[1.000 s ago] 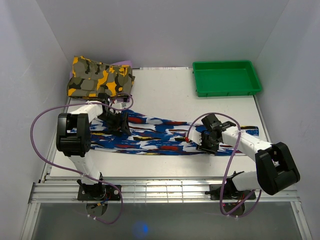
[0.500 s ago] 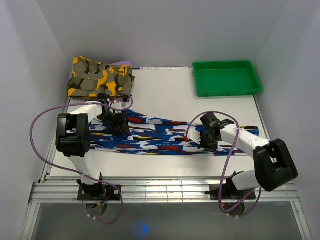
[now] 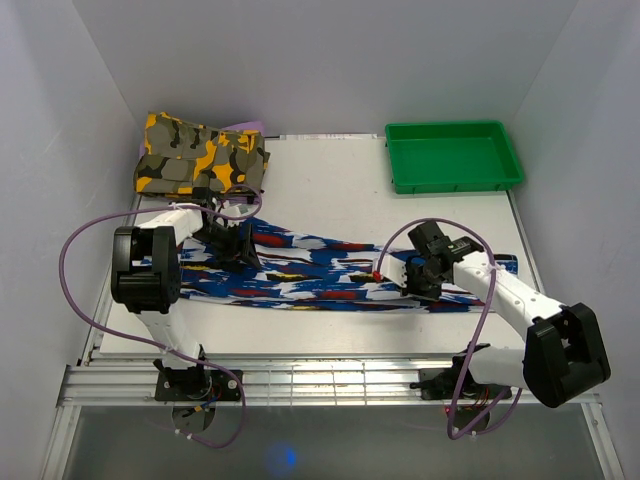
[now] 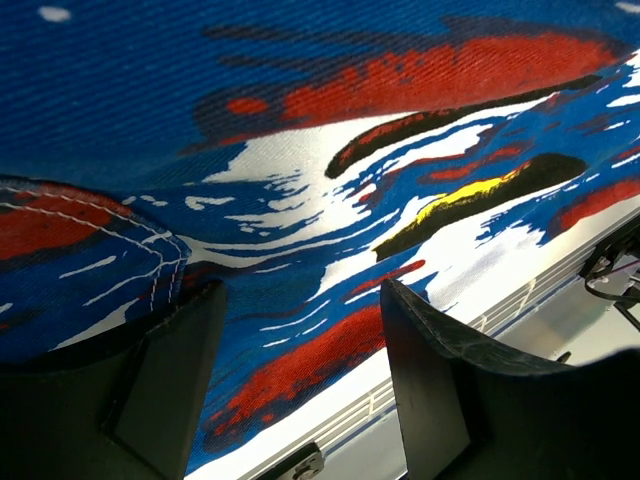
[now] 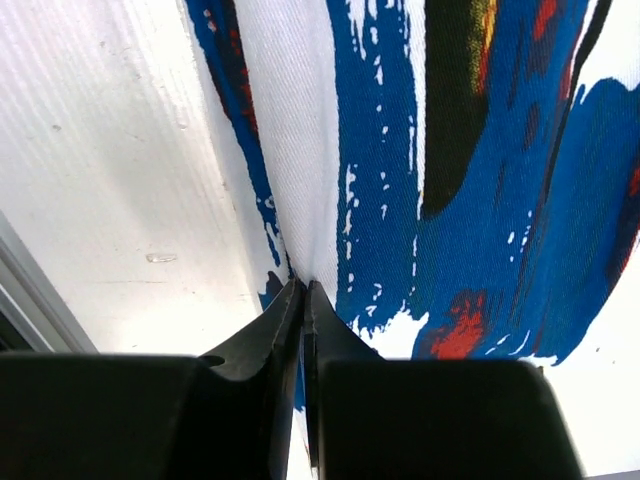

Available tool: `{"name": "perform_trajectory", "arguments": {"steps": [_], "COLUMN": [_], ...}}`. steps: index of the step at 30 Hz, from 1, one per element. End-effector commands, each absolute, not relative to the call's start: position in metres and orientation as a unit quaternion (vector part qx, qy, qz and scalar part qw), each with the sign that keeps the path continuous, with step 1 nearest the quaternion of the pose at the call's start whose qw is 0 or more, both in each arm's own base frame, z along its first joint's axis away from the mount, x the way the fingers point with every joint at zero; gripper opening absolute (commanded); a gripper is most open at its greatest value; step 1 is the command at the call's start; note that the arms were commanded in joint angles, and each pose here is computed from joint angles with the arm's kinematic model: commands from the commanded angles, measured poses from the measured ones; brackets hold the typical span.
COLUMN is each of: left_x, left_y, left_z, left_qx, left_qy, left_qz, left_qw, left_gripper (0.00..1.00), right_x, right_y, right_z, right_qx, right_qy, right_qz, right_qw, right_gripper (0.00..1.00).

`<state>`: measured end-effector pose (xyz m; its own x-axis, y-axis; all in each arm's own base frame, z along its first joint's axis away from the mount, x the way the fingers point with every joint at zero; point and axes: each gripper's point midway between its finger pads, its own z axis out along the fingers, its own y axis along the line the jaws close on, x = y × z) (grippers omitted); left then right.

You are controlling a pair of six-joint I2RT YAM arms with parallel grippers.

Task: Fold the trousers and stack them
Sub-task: Fold the trousers

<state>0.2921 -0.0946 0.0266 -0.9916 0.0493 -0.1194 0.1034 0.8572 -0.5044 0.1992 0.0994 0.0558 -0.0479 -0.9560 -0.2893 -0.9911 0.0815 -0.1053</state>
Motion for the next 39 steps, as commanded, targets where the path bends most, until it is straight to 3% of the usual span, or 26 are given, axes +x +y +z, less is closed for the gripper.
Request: {"name": "perform_trajectory", "arguments": {"steps": [1,15,20,25,26,29,39], "left_x": [0.259,0.253,0.269,0.288,0.285,0.259,0.220], "left_y": [-0.058,-0.053,-0.076,-0.104,-0.107,-0.122,-0.179], "left_z": [-0.028,-0.027,0.001,0.087,0.093,0.103,0.099], "left_qx": [0.037,0.040,0.075,0.204,0.252,0.362,0.527], "left_qy": [0.985,0.987,0.971,0.916,0.902,0.869,0.770], "left_qz": [-0.166,-0.152,-0.223,-0.295,-0.287,-0.272,-0.261], "left_qw": [-0.023,-0.024,0.033,0.182,0.200,0.200,0.247], "left_gripper": [0.76,0.75,0.71,0.67,0.62,0.51,0.40], "right_x": [0.182,0.148,0.157,0.170,0.171,0.174,0.169], "right_y": [0.096,0.076,0.078,0.086,0.086,0.090,0.101], "right_z": [0.060,0.011,-0.007,-0.008,-0.008,-0.006,0.002], "right_qx": [-0.682,-0.702,-0.682,-0.669,-0.669,-0.666,-0.656], "right_qy": [0.716,0.703,0.724,0.736,0.736,0.737,0.741], "right_qz": [0.083,0.095,0.092,0.091,0.091,0.098,0.132], "right_qw": [0.123,0.064,0.049,0.050,0.050,0.050,0.045], "right_gripper": [0.08,0.08,0.08,0.08,0.08,0.08,0.08]}}
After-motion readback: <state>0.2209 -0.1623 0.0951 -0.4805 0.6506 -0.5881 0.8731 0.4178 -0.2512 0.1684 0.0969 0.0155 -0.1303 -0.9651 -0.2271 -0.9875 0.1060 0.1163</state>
